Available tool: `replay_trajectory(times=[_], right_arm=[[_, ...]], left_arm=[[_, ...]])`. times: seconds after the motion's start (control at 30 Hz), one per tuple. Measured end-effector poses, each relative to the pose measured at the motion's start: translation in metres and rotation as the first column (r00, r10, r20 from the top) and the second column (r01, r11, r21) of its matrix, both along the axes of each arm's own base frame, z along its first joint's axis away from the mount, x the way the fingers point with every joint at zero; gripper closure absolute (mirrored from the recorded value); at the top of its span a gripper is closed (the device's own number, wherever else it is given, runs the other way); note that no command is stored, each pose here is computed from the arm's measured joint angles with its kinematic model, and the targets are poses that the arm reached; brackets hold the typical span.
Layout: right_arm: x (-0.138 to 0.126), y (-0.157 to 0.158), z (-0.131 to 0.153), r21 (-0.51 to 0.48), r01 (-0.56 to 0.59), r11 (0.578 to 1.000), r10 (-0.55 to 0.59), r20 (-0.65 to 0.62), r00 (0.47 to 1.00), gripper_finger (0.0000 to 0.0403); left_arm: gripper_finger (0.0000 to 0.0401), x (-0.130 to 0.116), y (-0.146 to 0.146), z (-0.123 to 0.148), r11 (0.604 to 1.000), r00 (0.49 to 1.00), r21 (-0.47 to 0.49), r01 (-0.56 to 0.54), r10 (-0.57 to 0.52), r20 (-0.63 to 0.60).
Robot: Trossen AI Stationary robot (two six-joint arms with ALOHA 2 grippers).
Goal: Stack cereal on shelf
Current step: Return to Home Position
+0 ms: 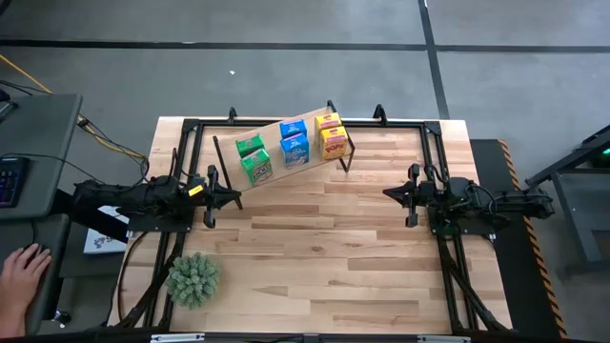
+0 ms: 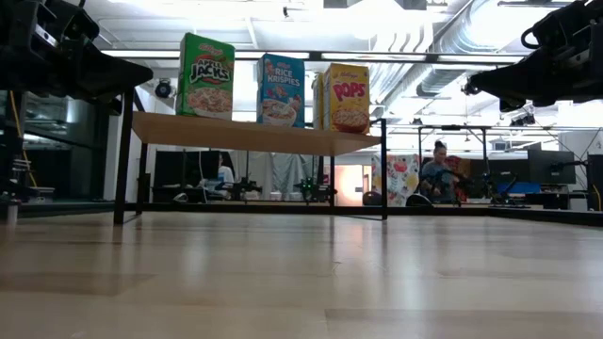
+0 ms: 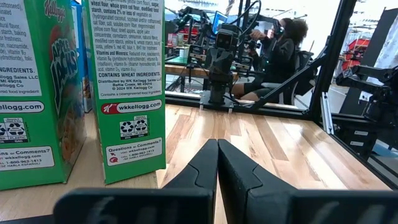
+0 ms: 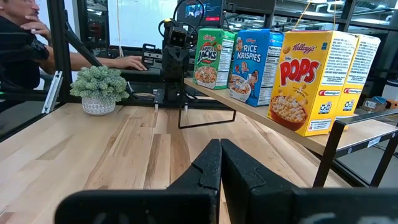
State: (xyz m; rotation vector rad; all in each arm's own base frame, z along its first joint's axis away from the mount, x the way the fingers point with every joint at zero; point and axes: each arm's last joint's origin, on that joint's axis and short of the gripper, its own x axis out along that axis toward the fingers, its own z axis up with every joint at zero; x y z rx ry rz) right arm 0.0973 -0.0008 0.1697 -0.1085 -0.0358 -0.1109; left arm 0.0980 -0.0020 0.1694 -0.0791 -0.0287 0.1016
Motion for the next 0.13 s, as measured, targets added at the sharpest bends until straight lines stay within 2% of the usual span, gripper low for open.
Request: replay_trajectory(times=[0.13], right_arm=[[0.0, 0.0, -0.0001, 0.0, 0.0, 1.0, 0.0, 0.0, 1.0, 0.0402]], left_arm=[[0.0398, 0.0, 0.0, 0.0, 1.0, 1.0, 0.0, 0.0, 0.0, 0.0]])
